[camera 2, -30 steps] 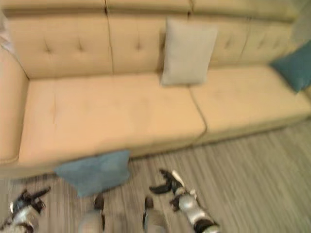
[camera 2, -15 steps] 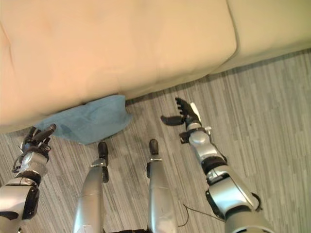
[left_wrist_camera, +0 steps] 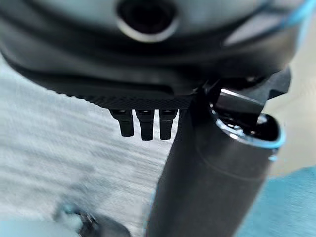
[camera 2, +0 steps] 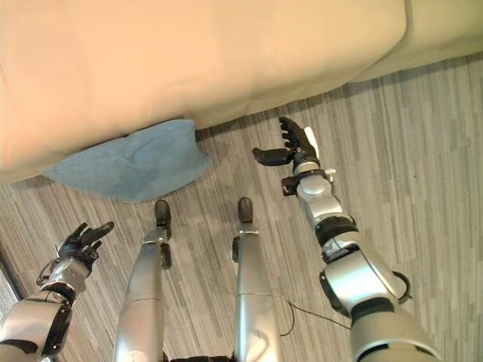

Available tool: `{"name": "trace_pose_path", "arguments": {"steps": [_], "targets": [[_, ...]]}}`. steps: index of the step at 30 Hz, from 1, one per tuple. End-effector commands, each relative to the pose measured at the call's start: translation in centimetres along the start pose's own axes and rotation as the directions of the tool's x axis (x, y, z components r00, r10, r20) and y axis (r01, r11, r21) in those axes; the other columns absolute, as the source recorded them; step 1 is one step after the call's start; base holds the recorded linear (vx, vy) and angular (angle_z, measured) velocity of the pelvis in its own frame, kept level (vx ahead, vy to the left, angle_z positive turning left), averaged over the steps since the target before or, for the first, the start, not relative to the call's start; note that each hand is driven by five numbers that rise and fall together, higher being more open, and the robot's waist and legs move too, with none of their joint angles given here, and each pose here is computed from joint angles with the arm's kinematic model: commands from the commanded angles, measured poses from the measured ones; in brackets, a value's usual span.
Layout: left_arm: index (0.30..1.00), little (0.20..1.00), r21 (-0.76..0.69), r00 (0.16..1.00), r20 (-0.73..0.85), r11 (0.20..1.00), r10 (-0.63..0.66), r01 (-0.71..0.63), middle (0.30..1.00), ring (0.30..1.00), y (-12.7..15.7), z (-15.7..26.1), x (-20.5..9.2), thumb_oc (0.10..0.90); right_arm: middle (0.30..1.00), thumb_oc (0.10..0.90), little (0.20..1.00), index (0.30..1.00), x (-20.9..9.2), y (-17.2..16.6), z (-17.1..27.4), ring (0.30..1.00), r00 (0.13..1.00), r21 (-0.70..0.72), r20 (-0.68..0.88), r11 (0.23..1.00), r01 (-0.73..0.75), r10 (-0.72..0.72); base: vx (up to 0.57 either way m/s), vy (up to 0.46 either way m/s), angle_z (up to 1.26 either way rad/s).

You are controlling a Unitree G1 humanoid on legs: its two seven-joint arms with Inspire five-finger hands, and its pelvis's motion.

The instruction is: Pick up all the scattered cushions and arrange them neatly on the sofa.

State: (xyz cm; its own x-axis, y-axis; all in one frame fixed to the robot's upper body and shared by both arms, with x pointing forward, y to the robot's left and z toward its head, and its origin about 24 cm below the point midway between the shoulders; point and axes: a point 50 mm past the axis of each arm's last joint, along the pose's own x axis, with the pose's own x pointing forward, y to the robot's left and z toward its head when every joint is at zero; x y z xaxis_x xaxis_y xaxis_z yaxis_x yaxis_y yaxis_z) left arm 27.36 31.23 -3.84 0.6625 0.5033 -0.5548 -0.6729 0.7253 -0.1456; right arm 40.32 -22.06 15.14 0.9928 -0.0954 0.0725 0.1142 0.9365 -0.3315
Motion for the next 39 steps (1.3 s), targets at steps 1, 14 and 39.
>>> {"name": "trace_pose_path", "arguments": {"steps": [1,14,39], "targets": [[0.900,0.900,0.037,0.991,0.046,0.991,0.125,-0.127,0.900,0.900,3.7,1.0,0.0,0.800,0.900,0.800,0.900,0.900,0.3,-1.5,3.6,0.900,0.982,0.056,0.177,0.997,0.057,-0.066,0.00,-0.056,0.00],[0.900,0.900,-0.300,0.892,0.453,0.941,-0.004,0.156,0.900,0.900,-3.4,13.0,-1.1,0.800,0.900,0.800,0.900,0.900,-1.0,-0.7,3.5,0.900,0.957,0.169,0.264,0.983,0.076,-0.119,0.01,-0.054,0.06],[0.300,0.300,-0.074,0.665,0.712,0.918,-0.225,0.390,0.300,0.300,-13.2,22.8,-7.5,0.400,0.900,0.800,0.900,0.900,-1.3,-0.3,7.1,0.900,0.911,0.227,0.384,0.972,0.063,-0.149,0.01,-0.027,-0.01]]}}
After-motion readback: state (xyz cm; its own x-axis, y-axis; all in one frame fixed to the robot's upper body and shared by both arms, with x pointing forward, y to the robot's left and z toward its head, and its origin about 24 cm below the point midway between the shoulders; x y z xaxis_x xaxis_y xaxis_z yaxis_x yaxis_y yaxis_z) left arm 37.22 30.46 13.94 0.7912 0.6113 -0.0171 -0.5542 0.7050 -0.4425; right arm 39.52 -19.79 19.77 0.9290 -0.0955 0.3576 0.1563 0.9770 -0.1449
